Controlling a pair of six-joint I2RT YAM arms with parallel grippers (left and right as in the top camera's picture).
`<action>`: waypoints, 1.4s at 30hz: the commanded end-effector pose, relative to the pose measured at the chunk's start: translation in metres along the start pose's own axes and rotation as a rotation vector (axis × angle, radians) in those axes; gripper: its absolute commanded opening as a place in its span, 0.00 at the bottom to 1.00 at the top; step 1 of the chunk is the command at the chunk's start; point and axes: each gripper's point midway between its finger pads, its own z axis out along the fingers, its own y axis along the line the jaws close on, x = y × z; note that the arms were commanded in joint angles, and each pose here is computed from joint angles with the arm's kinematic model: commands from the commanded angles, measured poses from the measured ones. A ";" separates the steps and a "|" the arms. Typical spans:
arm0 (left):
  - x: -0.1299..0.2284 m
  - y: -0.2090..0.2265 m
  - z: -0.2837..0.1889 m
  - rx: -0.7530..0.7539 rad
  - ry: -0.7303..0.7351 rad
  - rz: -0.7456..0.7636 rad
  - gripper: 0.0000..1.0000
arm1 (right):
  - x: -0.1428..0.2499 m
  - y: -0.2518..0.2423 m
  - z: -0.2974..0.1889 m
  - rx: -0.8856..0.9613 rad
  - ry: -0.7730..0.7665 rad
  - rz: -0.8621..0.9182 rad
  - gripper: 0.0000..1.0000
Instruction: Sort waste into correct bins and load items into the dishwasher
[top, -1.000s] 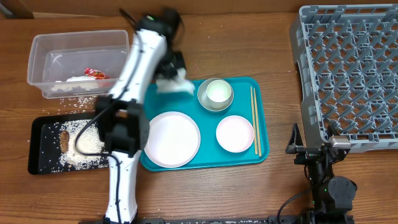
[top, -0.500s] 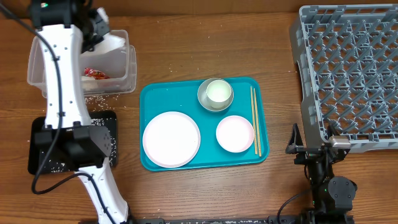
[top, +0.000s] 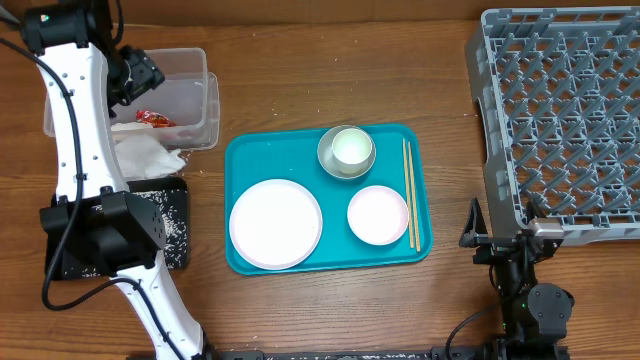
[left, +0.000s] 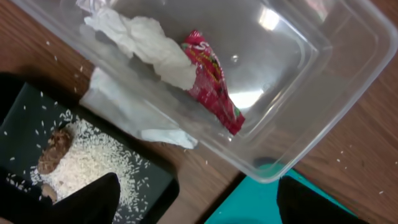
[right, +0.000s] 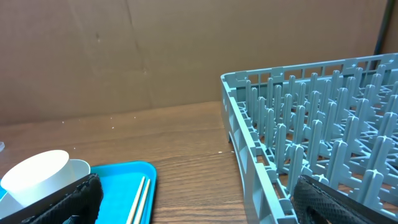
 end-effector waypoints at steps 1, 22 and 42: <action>0.002 0.003 -0.020 0.029 -0.023 -0.009 0.82 | 0.001 -0.002 0.000 0.011 -0.008 -0.004 1.00; 0.054 0.059 0.000 -0.104 0.226 0.093 0.74 | 0.001 -0.002 0.000 0.011 -0.008 -0.004 1.00; 0.049 0.082 -0.006 0.180 -0.220 0.174 0.92 | 0.001 -0.002 0.000 0.011 -0.008 -0.004 1.00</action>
